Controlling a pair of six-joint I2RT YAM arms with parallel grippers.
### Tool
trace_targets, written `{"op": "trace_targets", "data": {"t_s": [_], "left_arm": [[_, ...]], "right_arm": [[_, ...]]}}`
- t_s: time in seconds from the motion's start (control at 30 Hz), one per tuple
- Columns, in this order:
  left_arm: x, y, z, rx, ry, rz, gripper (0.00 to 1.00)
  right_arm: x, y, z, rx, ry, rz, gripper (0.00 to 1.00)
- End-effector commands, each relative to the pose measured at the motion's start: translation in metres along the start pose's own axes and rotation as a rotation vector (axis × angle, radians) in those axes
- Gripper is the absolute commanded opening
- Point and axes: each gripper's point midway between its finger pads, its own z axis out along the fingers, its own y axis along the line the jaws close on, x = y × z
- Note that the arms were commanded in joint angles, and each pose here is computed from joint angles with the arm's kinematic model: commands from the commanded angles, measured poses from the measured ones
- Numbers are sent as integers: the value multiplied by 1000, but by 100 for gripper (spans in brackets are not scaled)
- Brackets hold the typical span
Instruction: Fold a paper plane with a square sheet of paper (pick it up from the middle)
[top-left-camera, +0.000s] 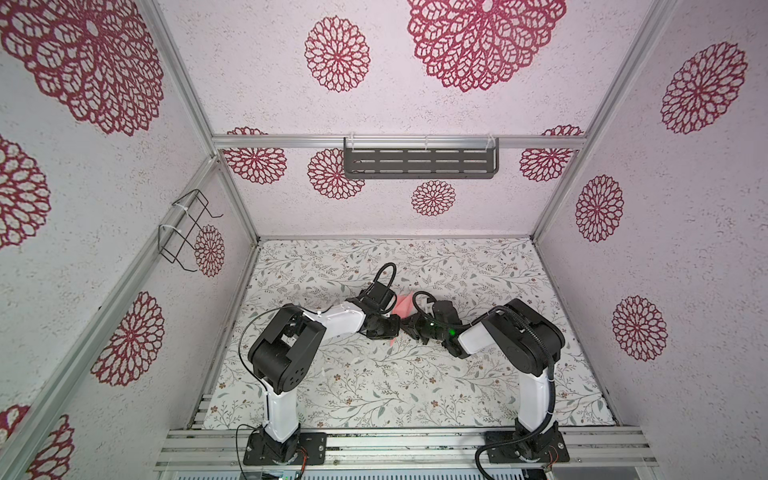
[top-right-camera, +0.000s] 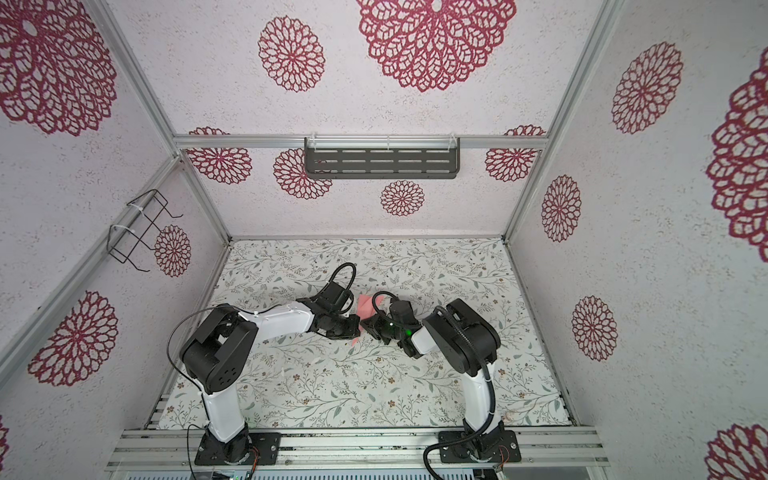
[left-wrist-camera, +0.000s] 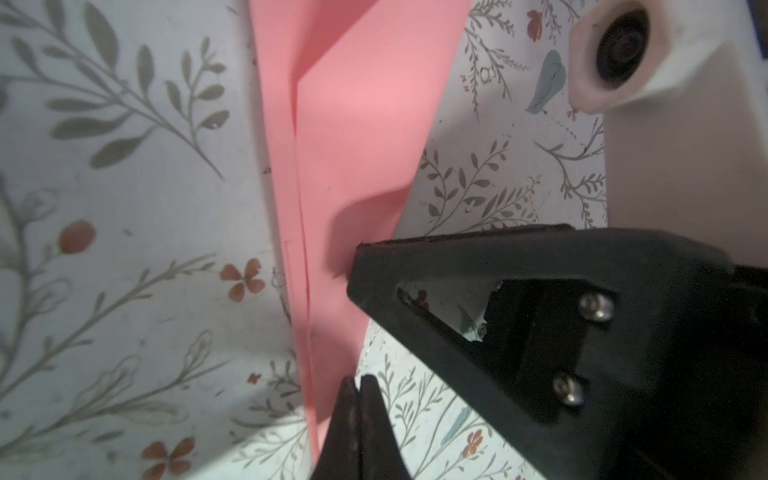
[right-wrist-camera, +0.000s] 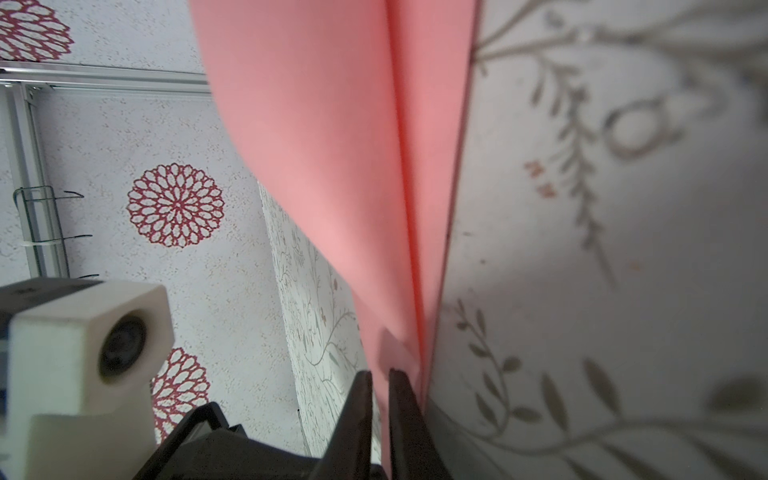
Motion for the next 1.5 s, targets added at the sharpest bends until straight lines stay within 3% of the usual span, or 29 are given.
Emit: {"op": "trace_targets", "data": {"t_s": [0.0, 0.23, 0.6, 0.9, 1.1, 1.3, 1.47], "left_arm": [[-3, 5, -5, -22, -10, -12, 0], [9, 12, 4, -41, 47, -26, 0], [32, 39, 11, -149, 129, -24, 0], [29, 38, 9, -153, 128, -17, 0], [28, 37, 9, -154, 126, -16, 0], [27, 36, 9, -146, 124, -17, 0], [28, 36, 10, -145, 127, -14, 0]], "right_arm": [[1, -9, 4, 30, 4, 17, 15], [-2, 3, 3, 1, -1, -20, 15], [-42, 57, -34, -202, -23, -282, 20], [-38, 35, -23, -121, 123, -461, 24], [-38, 32, -15, -92, 180, -518, 24], [-53, 19, -18, -15, 131, -544, 26], [-66, 20, -31, 42, 56, -584, 37]]}}
